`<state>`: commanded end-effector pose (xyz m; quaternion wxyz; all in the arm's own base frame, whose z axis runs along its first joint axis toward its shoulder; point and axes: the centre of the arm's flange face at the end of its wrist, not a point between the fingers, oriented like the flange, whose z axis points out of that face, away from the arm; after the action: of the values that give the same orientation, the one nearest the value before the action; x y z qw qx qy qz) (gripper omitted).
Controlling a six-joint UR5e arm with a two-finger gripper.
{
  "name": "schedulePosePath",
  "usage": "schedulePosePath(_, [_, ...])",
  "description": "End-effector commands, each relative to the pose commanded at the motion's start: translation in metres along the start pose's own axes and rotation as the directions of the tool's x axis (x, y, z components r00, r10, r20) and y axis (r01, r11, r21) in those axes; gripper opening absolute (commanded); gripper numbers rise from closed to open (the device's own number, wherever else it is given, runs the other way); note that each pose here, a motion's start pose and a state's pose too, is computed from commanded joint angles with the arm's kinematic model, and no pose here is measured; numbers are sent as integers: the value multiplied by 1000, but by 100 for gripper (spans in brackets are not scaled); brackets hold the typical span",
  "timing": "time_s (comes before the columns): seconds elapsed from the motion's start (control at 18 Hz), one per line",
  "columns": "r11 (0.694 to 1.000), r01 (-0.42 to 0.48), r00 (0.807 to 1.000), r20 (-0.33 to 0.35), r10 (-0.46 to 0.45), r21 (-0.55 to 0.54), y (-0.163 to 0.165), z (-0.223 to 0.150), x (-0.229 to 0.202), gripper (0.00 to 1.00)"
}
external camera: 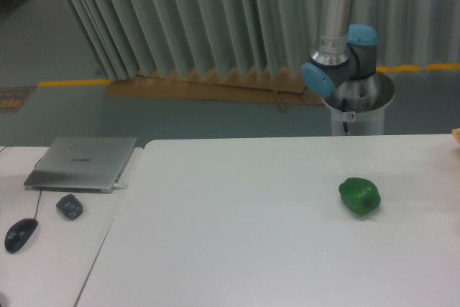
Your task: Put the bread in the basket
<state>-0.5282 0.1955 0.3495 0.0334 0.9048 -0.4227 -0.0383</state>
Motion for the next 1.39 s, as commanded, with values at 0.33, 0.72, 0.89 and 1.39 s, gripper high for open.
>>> schedulePosePath(0.33, [993,-14,999,-50,8,-117,-21,-17,-17,100])
schedulePosePath(0.72, [992,34,997,75,-25,-122,-59,-64,-58,100])
schedulePosePath(0.89, [993,101,988,121,-93,-63,-72,-68,-67,100])
schedulePosePath(1.39, [991,130,991,36,-132,42,-86,-47,-62,100])
